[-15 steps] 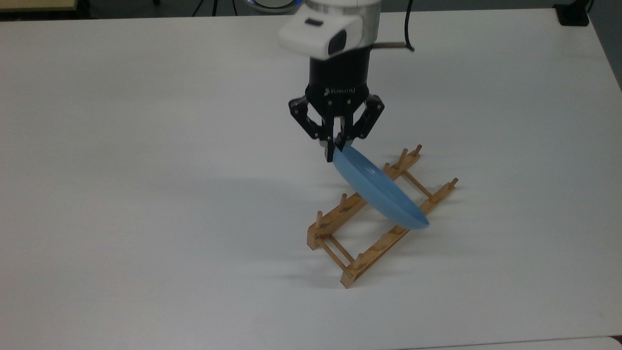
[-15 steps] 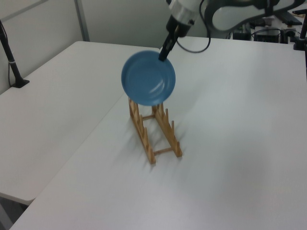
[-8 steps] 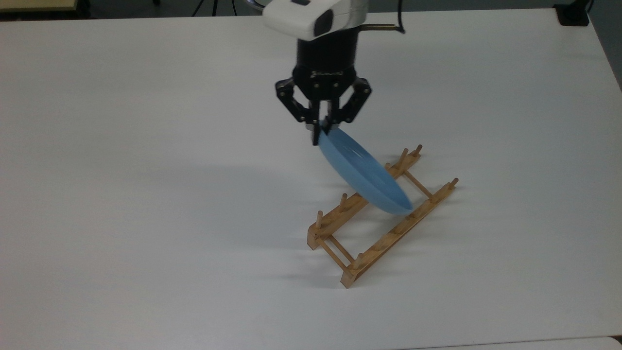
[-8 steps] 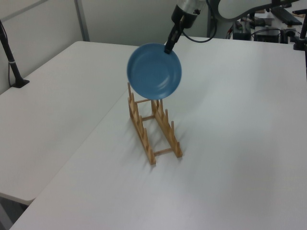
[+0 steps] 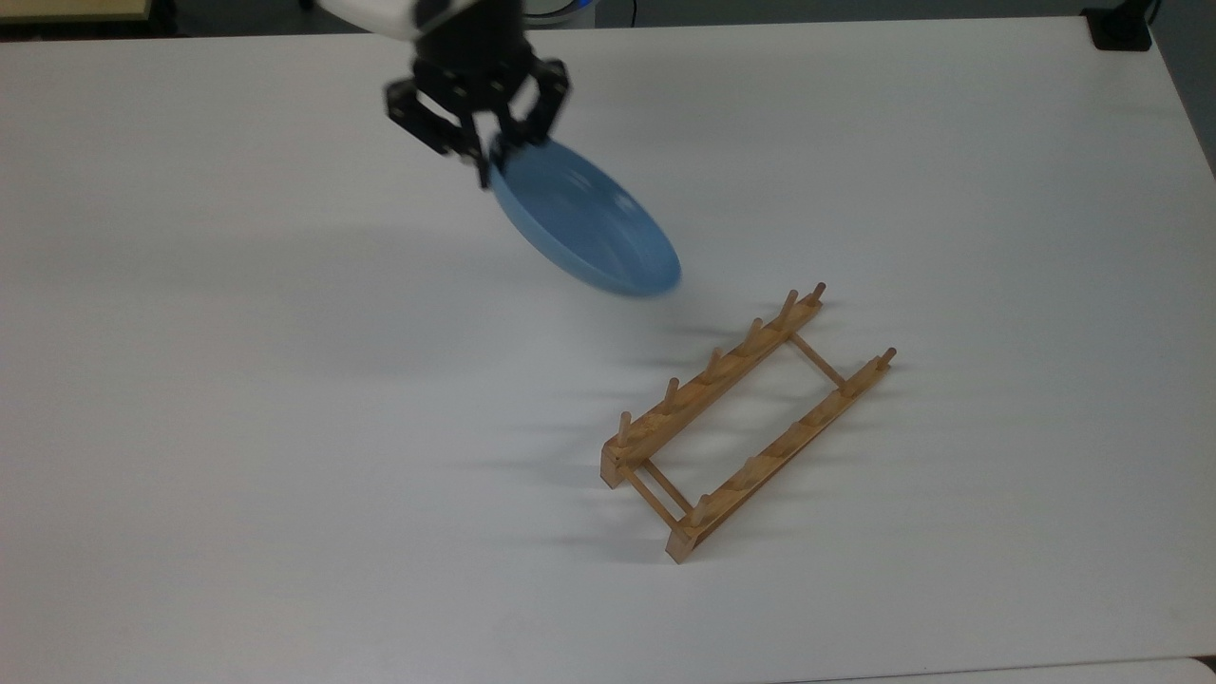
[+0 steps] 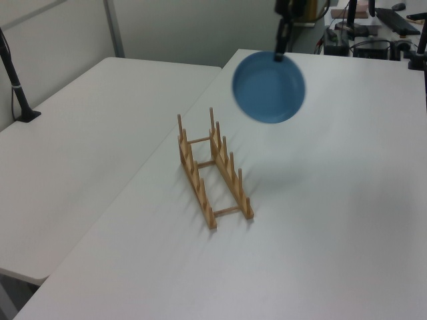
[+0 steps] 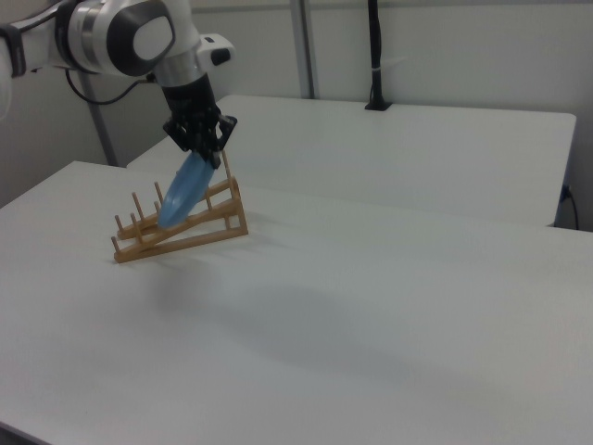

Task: Pick plate from plate rack
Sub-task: 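Carry the plate away from the rack and lower it to the table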

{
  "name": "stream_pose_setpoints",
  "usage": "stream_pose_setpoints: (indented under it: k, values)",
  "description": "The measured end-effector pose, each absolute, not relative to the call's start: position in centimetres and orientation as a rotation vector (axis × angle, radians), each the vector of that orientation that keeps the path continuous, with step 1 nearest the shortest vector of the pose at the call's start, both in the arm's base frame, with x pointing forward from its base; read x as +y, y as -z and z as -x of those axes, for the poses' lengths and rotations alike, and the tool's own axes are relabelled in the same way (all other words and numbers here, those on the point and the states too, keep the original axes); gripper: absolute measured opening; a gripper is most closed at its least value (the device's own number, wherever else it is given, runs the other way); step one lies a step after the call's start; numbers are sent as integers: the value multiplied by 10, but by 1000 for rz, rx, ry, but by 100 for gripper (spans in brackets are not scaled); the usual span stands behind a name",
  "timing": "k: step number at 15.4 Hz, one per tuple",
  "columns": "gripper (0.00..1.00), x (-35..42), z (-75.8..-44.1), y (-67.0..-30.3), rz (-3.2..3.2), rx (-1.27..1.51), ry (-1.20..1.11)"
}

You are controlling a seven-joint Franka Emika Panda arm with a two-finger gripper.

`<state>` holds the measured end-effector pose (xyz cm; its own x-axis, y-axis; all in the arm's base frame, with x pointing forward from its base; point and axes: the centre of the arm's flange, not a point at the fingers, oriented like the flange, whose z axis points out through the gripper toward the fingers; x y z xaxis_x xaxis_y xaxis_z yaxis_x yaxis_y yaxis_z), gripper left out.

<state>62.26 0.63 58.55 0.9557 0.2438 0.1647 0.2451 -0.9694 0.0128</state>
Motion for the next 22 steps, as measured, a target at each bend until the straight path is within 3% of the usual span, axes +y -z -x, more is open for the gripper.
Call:
stream_pose_setpoints:
  k: [4,9,16,22]
  values:
    - [8,-39,-601,-560,3012,-419,34]
    - [9,-96,-581,-490,2874,-441,-93]
    - [8,-129,-562,-414,2850,-464,-32]
    - [7,-129,-553,-383,2855,-419,-1]
